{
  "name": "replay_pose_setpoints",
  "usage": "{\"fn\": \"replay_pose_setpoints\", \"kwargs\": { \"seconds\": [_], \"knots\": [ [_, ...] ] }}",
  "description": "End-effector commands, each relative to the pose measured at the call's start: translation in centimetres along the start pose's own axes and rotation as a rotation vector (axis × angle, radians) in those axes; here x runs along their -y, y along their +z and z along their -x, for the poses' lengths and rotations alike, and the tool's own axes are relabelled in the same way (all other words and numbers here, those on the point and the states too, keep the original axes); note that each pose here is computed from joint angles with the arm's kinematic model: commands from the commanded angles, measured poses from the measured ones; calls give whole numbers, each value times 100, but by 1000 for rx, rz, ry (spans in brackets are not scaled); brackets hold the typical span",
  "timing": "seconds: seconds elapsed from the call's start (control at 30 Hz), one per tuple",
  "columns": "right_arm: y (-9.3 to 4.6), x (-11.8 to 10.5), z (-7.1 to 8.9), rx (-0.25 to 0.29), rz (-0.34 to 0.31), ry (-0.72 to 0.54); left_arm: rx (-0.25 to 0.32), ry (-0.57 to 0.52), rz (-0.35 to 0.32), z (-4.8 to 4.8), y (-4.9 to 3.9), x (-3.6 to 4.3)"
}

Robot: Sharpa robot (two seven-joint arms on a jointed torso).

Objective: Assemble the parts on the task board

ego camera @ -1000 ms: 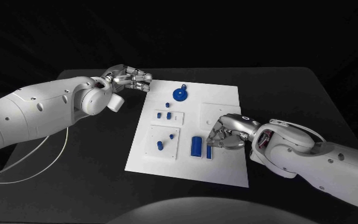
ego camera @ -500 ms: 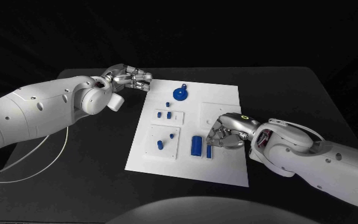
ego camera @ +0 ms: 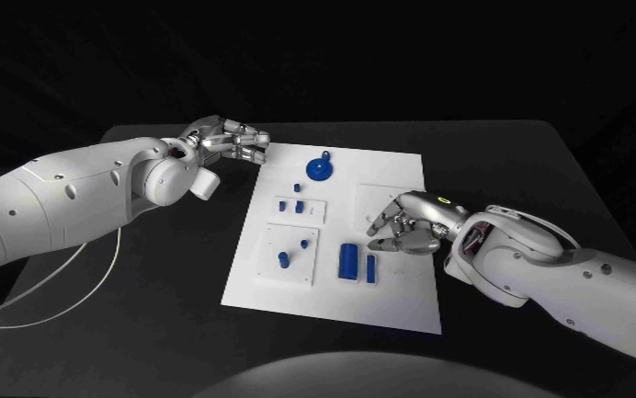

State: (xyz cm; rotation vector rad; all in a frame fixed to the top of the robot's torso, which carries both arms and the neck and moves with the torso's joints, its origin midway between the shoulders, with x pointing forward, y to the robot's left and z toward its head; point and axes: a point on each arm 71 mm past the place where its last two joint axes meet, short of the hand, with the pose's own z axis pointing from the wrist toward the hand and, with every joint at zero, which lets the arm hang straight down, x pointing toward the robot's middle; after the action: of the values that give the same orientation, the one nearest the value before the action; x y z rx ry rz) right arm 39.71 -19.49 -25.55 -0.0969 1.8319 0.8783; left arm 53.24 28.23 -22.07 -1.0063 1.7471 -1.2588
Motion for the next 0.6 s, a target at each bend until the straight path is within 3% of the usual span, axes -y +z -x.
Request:
{"fn": "replay_pose_setpoints", "kwargs": {
  "seconds": [0.03, 0.23, 0.37, 0.6],
  "knots": [
    [6, 29, 150, 90, 30, 120, 6, -7, -19, -11, 8, 12],
    [75, 203, 556, 219, -2, 224, 33, -22, -33, 5, 24, 25],
    [157, 372, 800, 312, -42, 322, 100, -27, -82, 43, 43, 64],
    [395, 683, 999, 420, -103, 420, 219, -61, -146, 135, 89, 120]
  ]
}}
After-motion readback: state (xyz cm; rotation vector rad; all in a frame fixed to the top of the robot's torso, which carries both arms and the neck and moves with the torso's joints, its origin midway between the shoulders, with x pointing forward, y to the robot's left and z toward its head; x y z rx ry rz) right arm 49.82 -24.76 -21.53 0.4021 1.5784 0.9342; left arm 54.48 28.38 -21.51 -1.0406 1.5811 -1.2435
